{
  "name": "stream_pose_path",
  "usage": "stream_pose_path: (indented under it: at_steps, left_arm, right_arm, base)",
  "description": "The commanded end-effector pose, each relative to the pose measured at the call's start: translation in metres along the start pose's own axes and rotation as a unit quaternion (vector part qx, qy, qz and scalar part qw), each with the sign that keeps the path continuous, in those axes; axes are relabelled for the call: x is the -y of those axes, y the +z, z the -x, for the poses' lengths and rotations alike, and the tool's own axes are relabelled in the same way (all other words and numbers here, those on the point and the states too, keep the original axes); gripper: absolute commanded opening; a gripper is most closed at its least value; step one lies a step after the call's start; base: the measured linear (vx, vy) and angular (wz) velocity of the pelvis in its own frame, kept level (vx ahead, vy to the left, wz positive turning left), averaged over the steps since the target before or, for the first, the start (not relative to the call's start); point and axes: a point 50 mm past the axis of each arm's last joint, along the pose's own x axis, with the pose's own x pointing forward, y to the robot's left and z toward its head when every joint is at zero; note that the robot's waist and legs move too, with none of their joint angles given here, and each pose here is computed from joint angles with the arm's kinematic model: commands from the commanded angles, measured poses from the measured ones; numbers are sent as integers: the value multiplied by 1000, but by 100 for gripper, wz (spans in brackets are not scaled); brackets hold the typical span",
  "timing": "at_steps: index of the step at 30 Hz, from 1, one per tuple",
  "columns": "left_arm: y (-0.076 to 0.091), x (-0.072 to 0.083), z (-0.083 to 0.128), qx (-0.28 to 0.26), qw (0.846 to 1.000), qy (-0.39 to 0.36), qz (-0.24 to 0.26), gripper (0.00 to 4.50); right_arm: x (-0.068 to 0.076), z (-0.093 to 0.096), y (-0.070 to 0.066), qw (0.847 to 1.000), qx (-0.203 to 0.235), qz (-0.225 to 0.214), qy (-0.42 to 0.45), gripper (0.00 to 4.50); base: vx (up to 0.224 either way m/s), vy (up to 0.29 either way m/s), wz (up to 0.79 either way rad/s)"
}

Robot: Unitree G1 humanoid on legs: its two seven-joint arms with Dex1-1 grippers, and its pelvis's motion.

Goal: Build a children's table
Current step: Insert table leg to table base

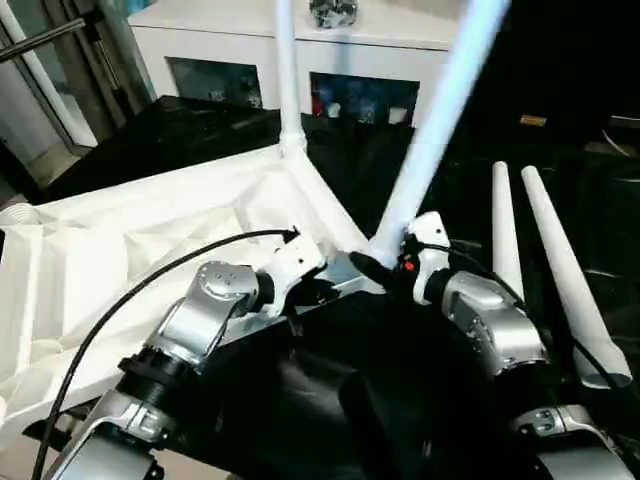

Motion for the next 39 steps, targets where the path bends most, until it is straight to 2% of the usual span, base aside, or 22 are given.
stream_pose_path:
  at_steps: [1,9,19,23,29,36,39]
  left_arm:
    - [6,5,1,9,999,-25,-22,0]
    - [-1,6,8,5,999,-40,-28,0]
    - [-4,3,12,17,998,-27,-46,0]
    - [-7,3,12,19,998,-30,-54,0]
    - [-7,5,12,21,997,-38,-58,0]
    - [-9,6,14,22,996,-56,-64,0]
    - [-11,6,16,21,996,-62,-66,0]
  right_arm:
    - [-8,0,-1,999,-7,5,32,288]
    - [-12,5,-7,998,-20,26,59,275]
    - [-17,11,-31,996,-42,65,49,275]
    - [-15,11,-44,996,-48,69,23,275]
    - [-11,11,-58,997,-65,52,4,275]
    - [-16,16,-68,993,-79,71,51,275]
    - [-16,19,-67,993,-71,66,72,275]
  base:
    - [0,0,0]
    - [0,0,0]
    - [0,0,0]
    - [0,0,0]
    - [0,0,0]
    - [0,0,0]
    - [0,0,0]
